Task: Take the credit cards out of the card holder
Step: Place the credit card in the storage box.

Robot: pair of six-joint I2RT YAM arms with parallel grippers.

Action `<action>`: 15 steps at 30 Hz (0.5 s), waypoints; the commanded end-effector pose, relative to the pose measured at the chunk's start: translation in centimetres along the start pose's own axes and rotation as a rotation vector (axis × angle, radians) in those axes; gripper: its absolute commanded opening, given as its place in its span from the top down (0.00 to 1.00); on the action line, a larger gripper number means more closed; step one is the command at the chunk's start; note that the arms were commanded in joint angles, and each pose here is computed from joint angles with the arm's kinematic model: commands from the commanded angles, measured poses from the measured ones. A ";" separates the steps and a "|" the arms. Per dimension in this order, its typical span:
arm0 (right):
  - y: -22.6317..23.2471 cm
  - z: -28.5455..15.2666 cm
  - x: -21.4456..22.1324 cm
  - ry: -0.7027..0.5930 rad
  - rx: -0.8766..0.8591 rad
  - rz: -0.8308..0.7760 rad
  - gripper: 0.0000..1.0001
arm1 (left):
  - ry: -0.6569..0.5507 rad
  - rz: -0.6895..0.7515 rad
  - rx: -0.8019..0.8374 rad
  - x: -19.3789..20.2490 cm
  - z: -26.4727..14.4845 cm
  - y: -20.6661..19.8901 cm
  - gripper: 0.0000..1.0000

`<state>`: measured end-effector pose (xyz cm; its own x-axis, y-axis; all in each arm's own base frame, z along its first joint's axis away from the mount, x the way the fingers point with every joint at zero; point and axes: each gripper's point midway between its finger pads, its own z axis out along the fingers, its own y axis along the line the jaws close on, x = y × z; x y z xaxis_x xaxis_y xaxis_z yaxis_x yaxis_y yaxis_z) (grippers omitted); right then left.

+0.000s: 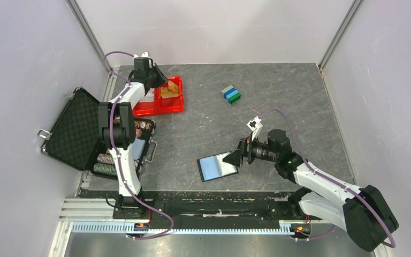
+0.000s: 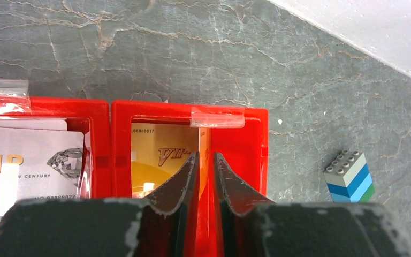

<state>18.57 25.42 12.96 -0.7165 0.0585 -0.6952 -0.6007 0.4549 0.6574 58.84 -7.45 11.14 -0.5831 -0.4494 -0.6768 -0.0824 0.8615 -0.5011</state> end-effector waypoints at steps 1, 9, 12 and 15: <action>1.0 0.2 -2.3 -0.054 -0.028 -0.055 0.02 | -0.064 0.083 0.076 -2.3 -2.1 -3.0 0.78; 1.3 0.1 -2.5 -0.055 -0.037 -0.063 0.02 | -0.032 0.100 0.114 -0.9 -1.7 -3.1 0.78; 1.2 0.2 -2.5 -0.052 -0.036 -0.062 0.02 | -0.017 0.110 0.148 -0.2 -1.4 -3.7 0.78; 1.2 0.2 -2.6 -0.051 -0.038 -0.062 0.02 | -0.006 0.110 0.126 0.2 -1.0 -3.2 0.78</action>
<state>18.56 25.44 13.02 -0.7161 0.0579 -0.6956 -0.6022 0.4527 0.6576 57.74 -9.41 10.95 -0.6175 -0.4055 -0.6740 -0.0038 0.8584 -0.5130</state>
